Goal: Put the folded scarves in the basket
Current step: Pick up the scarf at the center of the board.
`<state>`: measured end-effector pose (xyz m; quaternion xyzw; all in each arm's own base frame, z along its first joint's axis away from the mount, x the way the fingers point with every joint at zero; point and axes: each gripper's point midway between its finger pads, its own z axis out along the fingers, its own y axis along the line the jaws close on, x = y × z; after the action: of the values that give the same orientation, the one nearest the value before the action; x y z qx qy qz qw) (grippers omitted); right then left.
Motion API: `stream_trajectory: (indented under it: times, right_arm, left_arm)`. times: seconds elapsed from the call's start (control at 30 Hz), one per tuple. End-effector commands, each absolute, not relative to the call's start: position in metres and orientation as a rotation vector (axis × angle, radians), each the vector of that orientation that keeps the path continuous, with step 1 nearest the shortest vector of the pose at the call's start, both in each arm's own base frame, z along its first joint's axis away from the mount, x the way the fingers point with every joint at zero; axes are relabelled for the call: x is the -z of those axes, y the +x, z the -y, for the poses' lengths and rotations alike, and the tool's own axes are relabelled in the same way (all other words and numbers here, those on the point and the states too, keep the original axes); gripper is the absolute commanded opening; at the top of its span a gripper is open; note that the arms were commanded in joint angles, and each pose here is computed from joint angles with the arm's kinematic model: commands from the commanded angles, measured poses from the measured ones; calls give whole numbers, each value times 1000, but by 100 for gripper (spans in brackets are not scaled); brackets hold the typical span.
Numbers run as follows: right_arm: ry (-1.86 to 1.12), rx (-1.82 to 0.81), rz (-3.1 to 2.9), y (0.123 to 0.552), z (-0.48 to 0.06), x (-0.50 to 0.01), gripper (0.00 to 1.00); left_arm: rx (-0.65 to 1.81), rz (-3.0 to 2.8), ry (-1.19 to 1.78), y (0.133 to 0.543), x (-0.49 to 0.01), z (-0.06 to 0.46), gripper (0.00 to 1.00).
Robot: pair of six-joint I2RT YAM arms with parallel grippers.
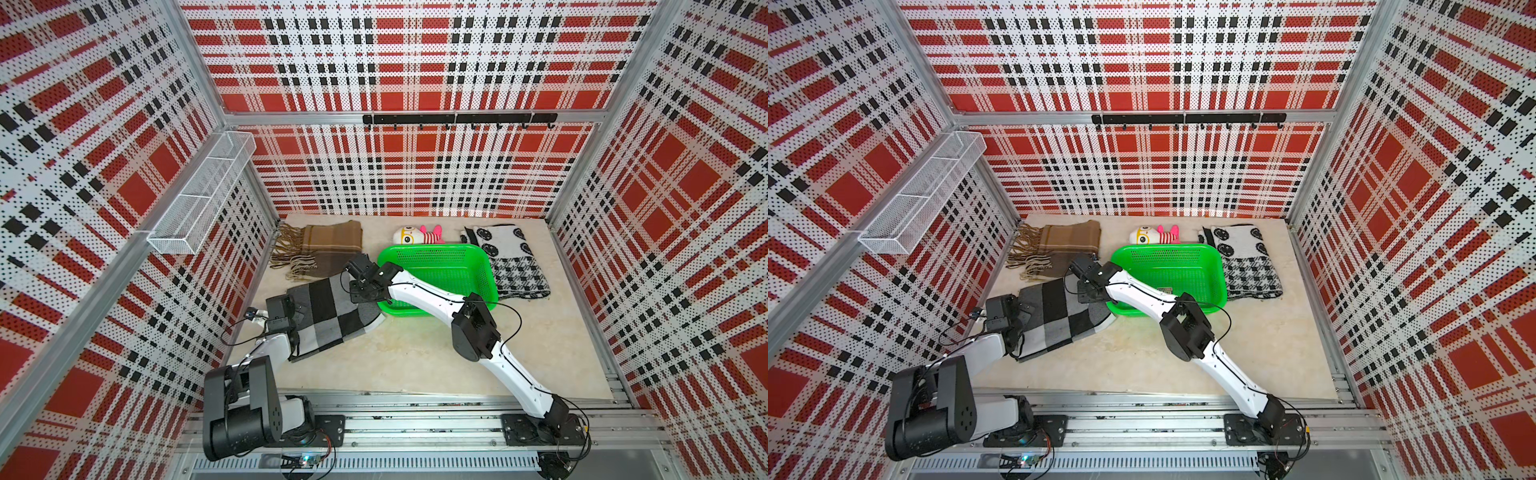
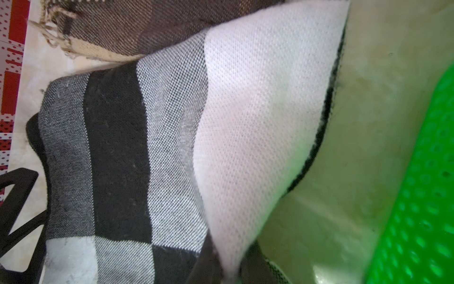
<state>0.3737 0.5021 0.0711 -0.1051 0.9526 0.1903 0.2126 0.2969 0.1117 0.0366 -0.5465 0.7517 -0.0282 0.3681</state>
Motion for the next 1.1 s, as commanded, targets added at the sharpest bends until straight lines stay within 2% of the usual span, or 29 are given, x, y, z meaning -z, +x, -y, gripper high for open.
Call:
stream_trajectory:
  times: [0.0,0.13,0.3,0.4,0.43,0.63,1.07]
  right_arm:
    - [-294,-567,-2610,375,-510,-81,0]
    - [-293,-559,-2610,374,-507,-81,0]
    - [-293,-557,-2602,374,-506,-83,0]
    - [-301,-560,-2598,373,-507,-85,0]
    - [-304,-559,-2596,372,-507,-86,0]
    - [-325,-554,-2570,365,-512,-96,0]
    - [-377,-592,-2443,341,-523,-163,0]
  left_arm:
    - [47,-1981,-1405,292,-16,-101,91]
    - [75,-2037,-1398,295,-2,-89,75]
    - [96,-2024,-1376,297,-5,-82,47]
    - [117,-2017,-1373,298,-6,-80,8]
    - [121,-2015,-1373,299,-6,-79,0]
    - [121,-1986,-1353,301,-18,-78,0]
    - [16,-1825,-1157,313,-128,-63,0]
